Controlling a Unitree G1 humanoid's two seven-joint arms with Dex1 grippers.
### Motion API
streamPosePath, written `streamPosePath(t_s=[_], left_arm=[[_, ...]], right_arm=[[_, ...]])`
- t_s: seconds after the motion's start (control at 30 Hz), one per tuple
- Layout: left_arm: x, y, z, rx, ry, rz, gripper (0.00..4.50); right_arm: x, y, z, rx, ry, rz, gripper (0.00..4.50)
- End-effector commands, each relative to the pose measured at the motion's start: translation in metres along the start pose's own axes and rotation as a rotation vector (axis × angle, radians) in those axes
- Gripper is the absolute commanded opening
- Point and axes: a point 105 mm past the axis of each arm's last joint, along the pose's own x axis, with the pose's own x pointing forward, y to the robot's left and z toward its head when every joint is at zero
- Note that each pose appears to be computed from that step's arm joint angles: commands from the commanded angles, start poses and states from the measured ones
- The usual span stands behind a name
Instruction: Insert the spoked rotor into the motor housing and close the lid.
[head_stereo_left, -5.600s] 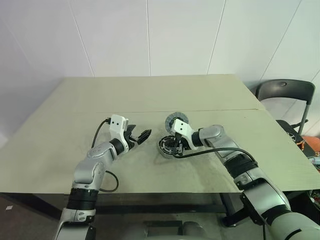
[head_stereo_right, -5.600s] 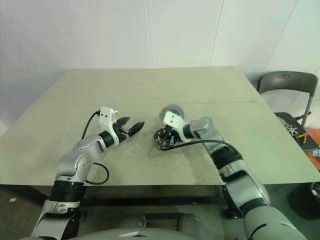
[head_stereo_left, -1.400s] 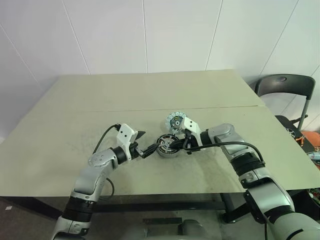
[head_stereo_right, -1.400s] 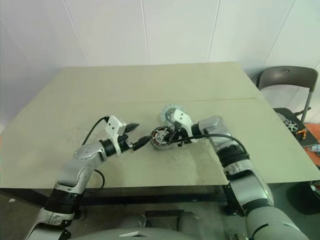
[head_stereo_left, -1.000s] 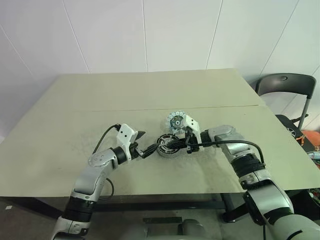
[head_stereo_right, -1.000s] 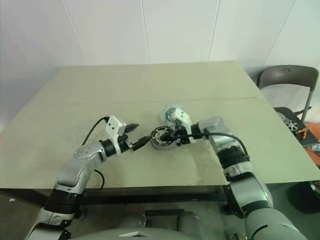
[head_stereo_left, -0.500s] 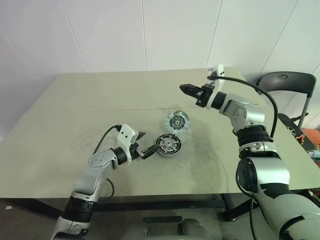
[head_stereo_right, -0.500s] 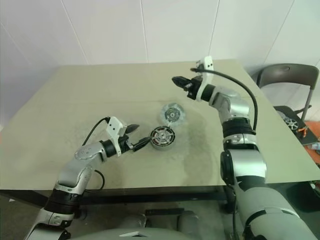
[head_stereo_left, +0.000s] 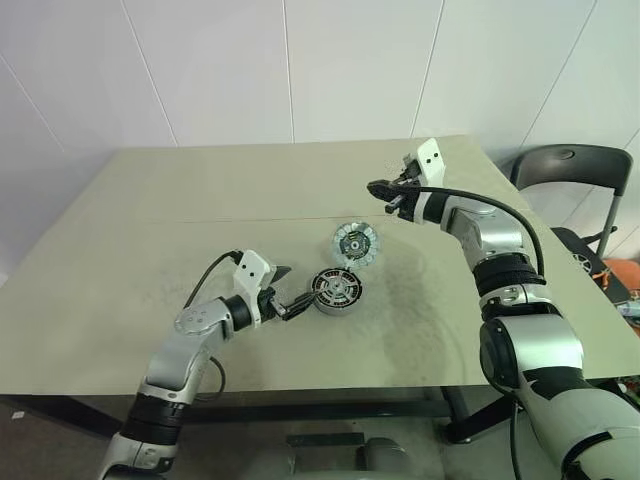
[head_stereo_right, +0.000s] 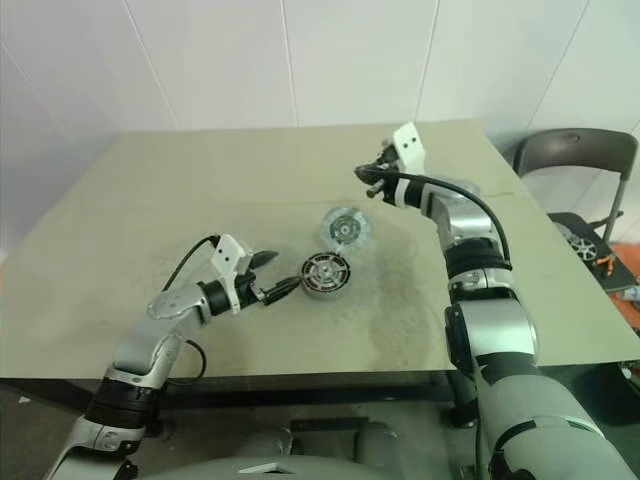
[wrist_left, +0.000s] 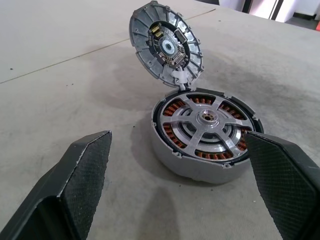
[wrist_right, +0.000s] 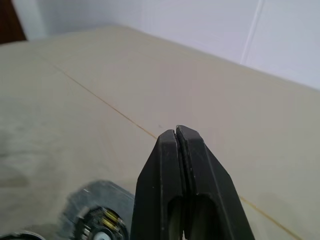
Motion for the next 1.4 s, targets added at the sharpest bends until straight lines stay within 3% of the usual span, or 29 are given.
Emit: streamPosePath(t_s=[0.03, 0.6, 0.73, 1.0, 1.27, 1.33, 1.4], left_arm=[[0.002, -0.005, 0.017, 0.045, -0.045, -0.028, 4.5], [0.003, -0.011, 0.016, 0.046, -0.04, -0.05, 4.5], [0.003, -0.01, 0.017, 0.048, -0.04, -0.05, 4.5], [0.007, -0.013, 0.018, 0.04, -0.054, -0.053, 4.5], [0.008, -0.011, 0.018, 0.04, -0.059, -0.05, 4.5], [0.007, -0.01, 0.019, 0.041, -0.06, -0.047, 4.5], [0.007, -0.011, 0.019, 0.043, -0.061, -0.047, 4.5]], right_arm=[[-0.004, -0.012, 0.015, -0.081, -0.012, -0.049, 0.04], [-0.017, -0.028, -0.026, -0.183, 0.18, -0.113, 0.04], [-0.024, -0.032, -0.055, -0.342, 0.335, -0.128, 0.04], [-0.016, -0.006, -0.04, -0.145, 0.192, 0.049, 0.04], [-0.017, 0.013, -0.027, -0.066, 0.116, 0.183, 0.04], [-0.017, 0.015, -0.028, -0.064, 0.121, 0.193, 0.04], [-0.015, 0.004, -0.033, -0.108, 0.157, 0.098, 0.04]])
